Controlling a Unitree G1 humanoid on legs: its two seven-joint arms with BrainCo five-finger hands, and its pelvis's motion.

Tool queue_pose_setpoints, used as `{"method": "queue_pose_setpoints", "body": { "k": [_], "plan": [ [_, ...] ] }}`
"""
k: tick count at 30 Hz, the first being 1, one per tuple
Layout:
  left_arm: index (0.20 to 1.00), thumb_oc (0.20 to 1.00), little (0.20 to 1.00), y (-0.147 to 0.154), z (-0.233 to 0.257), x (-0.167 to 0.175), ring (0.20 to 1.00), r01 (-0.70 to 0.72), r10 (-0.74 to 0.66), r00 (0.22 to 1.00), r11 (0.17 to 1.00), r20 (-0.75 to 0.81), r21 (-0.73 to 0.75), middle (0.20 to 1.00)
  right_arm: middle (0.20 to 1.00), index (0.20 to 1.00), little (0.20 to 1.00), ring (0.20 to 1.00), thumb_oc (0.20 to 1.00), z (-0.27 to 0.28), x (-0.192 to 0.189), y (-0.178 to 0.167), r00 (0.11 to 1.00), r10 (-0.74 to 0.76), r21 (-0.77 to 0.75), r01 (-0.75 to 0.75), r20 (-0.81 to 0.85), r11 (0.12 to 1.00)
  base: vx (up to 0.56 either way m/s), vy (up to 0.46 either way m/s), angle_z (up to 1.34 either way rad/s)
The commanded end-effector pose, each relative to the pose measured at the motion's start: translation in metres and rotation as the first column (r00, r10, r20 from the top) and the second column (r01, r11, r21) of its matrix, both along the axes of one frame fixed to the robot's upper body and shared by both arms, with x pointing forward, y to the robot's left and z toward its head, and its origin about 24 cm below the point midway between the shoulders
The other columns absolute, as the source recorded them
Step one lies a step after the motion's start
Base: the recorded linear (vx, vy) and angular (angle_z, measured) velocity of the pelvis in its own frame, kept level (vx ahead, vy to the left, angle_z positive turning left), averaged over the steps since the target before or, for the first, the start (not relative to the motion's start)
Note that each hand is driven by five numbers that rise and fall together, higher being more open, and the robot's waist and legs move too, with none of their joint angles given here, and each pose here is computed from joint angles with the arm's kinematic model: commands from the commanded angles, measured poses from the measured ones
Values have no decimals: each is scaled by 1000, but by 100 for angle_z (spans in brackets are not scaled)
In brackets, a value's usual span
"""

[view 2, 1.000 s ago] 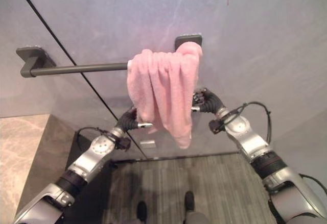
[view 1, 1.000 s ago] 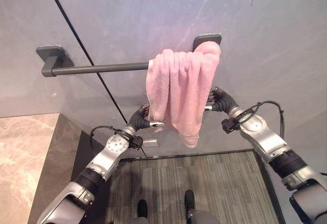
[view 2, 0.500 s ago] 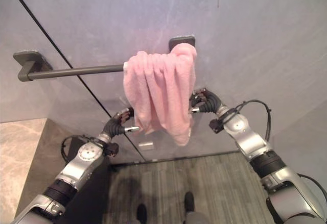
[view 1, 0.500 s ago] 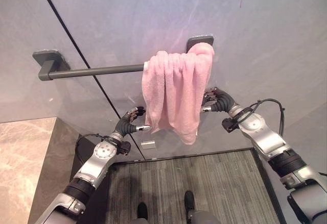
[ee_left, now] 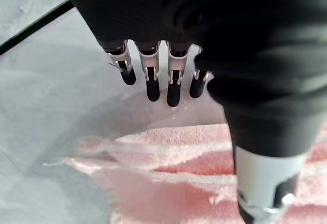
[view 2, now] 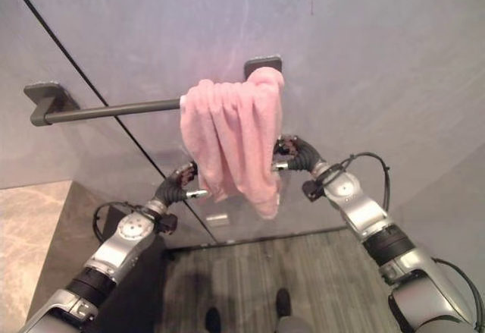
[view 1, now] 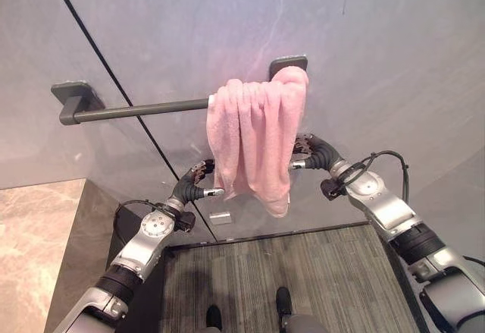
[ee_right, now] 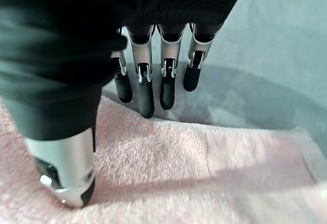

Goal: Put brush and paste in cup on sink, flatten towel.

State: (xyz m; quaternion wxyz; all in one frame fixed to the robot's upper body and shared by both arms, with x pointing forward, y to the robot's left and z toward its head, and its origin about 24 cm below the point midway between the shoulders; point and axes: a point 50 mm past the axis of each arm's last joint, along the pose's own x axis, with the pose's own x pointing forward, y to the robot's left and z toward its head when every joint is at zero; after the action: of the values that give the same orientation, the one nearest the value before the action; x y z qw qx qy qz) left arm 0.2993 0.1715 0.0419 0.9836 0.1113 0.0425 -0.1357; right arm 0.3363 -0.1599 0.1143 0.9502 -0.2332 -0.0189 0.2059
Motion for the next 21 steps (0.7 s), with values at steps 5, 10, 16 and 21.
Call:
{"method": "queue_pose_setpoints", "body": {
  "k": [5,10,16,21],
  "plan": [
    [1000,1000,1000,-6,5,14,1000,-11,11,1000,1000,13,-4,1000,1000,1000,1000,1000,1000,22,15,40,993,31,-32,-27,118,999,-13,33,-1],
    [1000,1000,1000,-1,-4,5,1000,-18,18,1000,1000,-18,3,1000,1000,1000,1000,1000,1000,10,8,16,992,-42,-108,54,115,993,-22,60,-3],
    [1000,1000,1000,12,-15,-7,1000,-37,38,998,999,-59,18,1000,1000,1000,1000,1000,1000,-7,-5,-11,991,-111,-122,120,74,985,-27,59,-12],
    [1000,1000,1000,30,-20,-13,1000,-74,77,994,996,-76,48,1000,1000,1000,1000,1000,1000,-19,-14,-33,982,-182,-143,187,43,972,-35,41,-8]
  ]
}}
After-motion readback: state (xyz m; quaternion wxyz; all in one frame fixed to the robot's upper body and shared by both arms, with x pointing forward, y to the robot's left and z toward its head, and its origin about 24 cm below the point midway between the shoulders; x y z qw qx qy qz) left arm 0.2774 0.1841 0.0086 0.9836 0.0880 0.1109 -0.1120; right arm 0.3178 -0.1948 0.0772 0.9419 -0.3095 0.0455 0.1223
